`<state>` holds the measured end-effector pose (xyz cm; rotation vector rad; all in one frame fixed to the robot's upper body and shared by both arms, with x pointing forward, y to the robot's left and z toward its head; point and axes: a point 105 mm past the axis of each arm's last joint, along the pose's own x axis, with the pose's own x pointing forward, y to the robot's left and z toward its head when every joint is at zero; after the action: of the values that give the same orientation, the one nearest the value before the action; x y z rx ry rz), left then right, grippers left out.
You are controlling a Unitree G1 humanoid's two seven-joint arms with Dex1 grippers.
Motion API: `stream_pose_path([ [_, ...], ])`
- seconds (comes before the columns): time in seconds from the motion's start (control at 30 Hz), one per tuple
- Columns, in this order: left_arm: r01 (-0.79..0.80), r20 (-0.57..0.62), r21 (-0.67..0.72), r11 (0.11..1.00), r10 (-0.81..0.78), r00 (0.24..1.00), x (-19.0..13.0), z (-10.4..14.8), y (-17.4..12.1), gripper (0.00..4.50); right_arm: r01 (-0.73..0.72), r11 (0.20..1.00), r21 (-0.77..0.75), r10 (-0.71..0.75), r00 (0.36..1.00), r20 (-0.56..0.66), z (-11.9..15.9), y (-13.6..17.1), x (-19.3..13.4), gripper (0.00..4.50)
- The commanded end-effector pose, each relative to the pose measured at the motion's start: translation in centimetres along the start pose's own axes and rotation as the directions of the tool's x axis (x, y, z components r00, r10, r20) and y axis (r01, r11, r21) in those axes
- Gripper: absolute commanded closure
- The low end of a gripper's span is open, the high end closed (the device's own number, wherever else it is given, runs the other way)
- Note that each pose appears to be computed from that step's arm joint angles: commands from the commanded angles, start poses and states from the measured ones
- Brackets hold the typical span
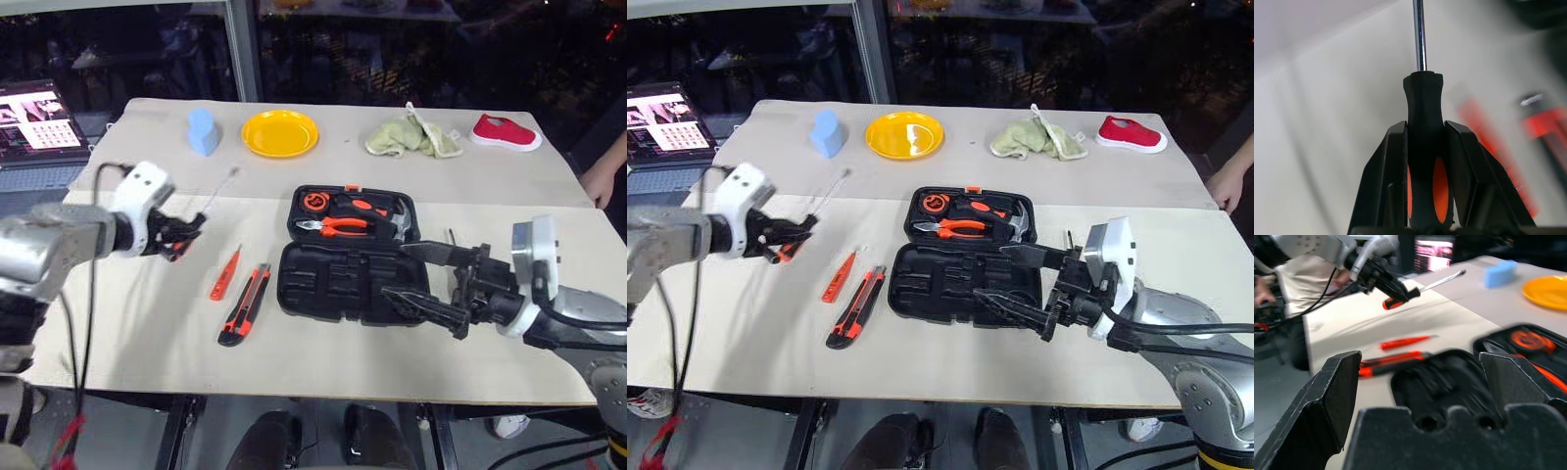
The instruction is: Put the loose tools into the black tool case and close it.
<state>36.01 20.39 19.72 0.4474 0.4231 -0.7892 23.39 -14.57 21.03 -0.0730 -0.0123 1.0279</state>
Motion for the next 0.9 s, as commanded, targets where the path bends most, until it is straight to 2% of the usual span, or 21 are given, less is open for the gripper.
stream_pose_path([
  [0.03,0.257,0.006,0.318,0.913,-0.272,0.962,2.5,3.8,-2.9,3.82,0.11,0.993,-0.04,-0.11,0.994,0.009,0.7,-1.1,-1.8,0.0],
  [0.1,0.351,-0.034,0.447,0.823,-0.377,0.926,4.2,5.1,-4.6,3.82,0.155,0.987,-0.039,-0.155,0.988,-0.004,0.3,-1.5,-2.6,0.0],
  [0.2,0.441,-0.096,0.549,0.71,-0.47,0.877,7.2,6.7,-6.9,3.82,0.214,0.976,-0.031,-0.215,0.976,-0.019,-0.2,-2.2,-3.6,0.0],
  [0.37,0.449,-0.187,0.635,0.628,-0.439,0.879,10.9,7.4,-8.0,3.82,0.286,0.956,-0.059,-0.288,0.957,-0.027,-0.5,-3.7,-3.9,0.0],
  [0.5,0.492,-0.227,0.636,0.595,-0.464,0.856,13.5,7.6,-10.1,3.82,0.338,0.938,-0.079,-0.338,0.941,0.02,0.6,-4.0,-4.1,0.0],
  [0.9,0.481,-0.258,0.632,0.608,-0.42,0.87,14.9,7.2,-9.7,3.82,0.354,0.932,-0.077,-0.353,0.935,0.021,0.8,-3.2,-4.4,0.0],
])
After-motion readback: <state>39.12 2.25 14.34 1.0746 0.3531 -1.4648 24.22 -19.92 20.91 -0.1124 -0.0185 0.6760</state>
